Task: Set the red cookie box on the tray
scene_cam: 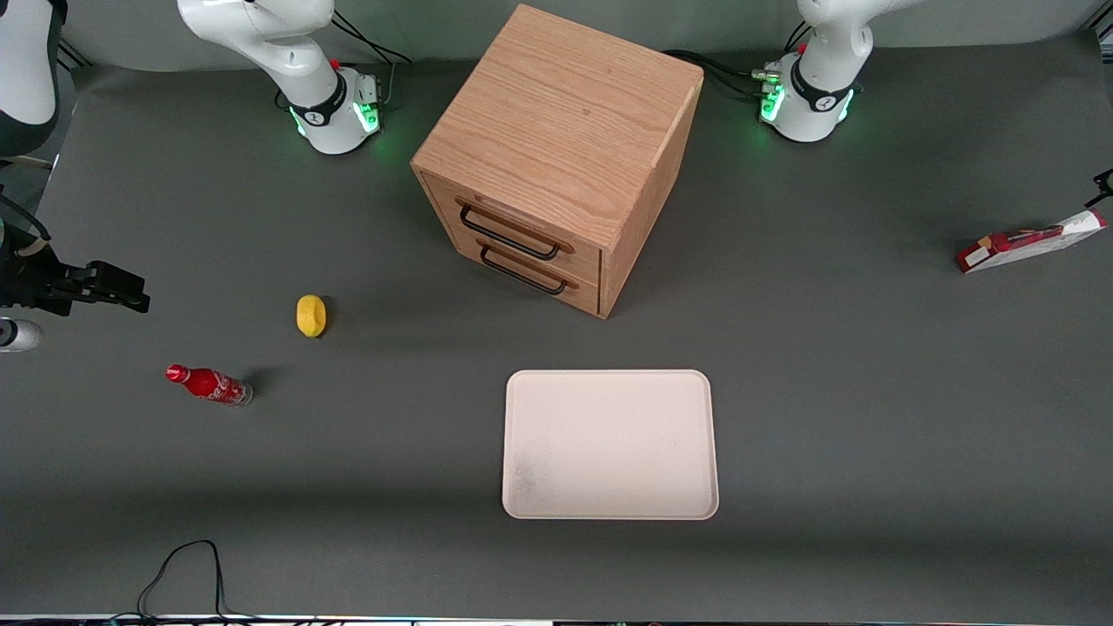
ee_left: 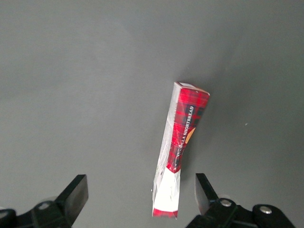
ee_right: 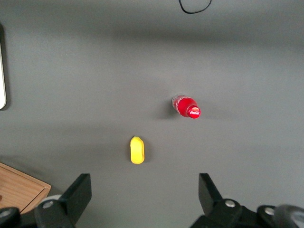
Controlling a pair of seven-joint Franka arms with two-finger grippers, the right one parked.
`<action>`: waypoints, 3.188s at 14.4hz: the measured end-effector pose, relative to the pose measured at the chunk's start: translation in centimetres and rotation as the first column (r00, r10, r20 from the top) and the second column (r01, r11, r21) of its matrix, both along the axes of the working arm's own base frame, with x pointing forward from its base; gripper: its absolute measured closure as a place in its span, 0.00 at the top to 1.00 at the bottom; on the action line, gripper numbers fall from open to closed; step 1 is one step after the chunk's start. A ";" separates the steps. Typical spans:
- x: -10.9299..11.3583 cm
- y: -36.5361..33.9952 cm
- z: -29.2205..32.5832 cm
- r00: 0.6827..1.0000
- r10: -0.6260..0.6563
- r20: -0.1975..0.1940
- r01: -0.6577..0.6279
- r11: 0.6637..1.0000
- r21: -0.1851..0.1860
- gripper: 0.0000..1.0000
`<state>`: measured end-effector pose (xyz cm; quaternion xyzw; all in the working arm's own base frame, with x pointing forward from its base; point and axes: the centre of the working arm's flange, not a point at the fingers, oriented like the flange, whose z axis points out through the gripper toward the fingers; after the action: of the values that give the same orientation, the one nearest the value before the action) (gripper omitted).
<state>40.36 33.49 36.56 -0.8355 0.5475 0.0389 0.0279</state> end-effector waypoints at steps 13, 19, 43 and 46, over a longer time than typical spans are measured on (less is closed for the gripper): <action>-3.8 1.7 -14.0 0.994 -0.108 -0.034 0.106 0.992 -0.063 0.44; -3.5 1.7 -13.8 0.993 -0.109 -0.036 0.107 0.992 -0.069 0.06; 24.6 -44.0 14.3 0.497 0.855 -0.146 -0.864 0.504 0.009 0.06; 27.6 -52.2 9.9 0.444 0.890 -0.108 -0.896 0.442 -0.036 0.06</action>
<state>67.92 -18.73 46.44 -0.9967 0.0276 0.0541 -0.0535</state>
